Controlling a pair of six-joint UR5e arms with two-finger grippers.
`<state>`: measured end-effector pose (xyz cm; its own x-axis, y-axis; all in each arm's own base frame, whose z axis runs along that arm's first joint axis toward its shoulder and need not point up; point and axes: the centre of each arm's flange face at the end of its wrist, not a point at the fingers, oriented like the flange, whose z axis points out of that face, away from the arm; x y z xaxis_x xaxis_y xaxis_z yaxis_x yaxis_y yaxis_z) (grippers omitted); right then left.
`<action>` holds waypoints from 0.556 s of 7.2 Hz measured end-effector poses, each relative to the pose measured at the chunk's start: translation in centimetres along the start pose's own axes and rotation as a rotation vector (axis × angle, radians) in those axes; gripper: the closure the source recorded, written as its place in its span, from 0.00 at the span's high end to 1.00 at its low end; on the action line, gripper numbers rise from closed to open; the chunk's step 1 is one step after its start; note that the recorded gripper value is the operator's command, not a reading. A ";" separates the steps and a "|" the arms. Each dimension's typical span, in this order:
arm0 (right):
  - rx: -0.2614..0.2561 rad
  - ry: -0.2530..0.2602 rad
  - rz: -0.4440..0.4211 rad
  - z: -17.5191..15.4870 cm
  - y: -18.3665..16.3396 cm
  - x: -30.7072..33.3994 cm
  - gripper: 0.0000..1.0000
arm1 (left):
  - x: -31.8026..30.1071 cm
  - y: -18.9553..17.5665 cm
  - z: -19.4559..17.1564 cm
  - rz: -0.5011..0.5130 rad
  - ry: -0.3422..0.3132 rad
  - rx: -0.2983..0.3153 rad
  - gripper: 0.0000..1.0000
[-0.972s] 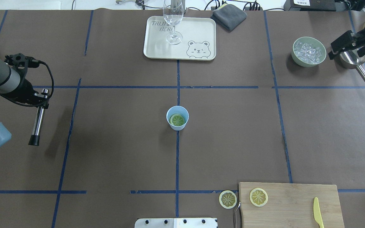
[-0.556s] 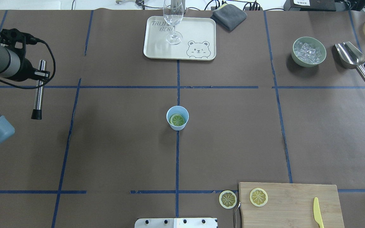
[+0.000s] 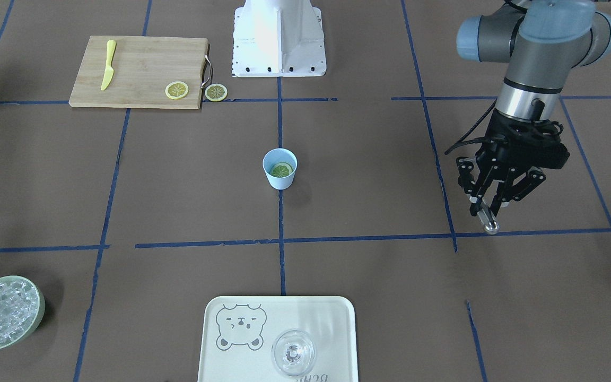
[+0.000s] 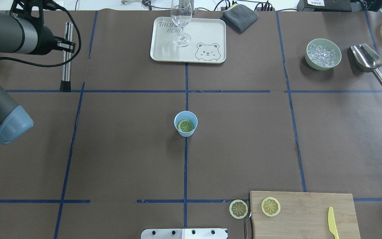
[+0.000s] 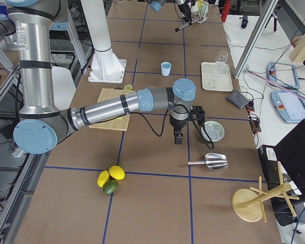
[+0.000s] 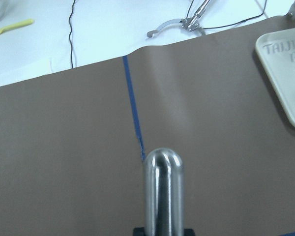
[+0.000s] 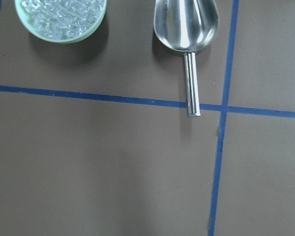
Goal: Squeeze lemon into cup
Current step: 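Lift the metal muddler upright with the left gripper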
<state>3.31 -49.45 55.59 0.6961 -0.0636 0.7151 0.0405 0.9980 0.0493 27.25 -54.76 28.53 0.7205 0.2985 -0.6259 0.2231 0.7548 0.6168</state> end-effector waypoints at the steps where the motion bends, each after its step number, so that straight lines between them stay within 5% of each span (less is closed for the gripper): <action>1: -0.004 -0.007 0.013 0.5 0.1 3.3 1.00 | 0.9 -0.8 -1.1 0.012 0.053 0.061 0.00; 4: 0.039 0.001 0.000 0.8 -0.6 7.2 1.00 | 3.2 -2.3 -5.2 -0.065 0.265 0.277 0.00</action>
<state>7.79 -50.48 61.28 0.6967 -0.0632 0.7146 0.0126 0.9970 0.0759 25.68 -52.53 22.60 0.5124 0.4232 -0.7472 0.4577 0.6016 0.6546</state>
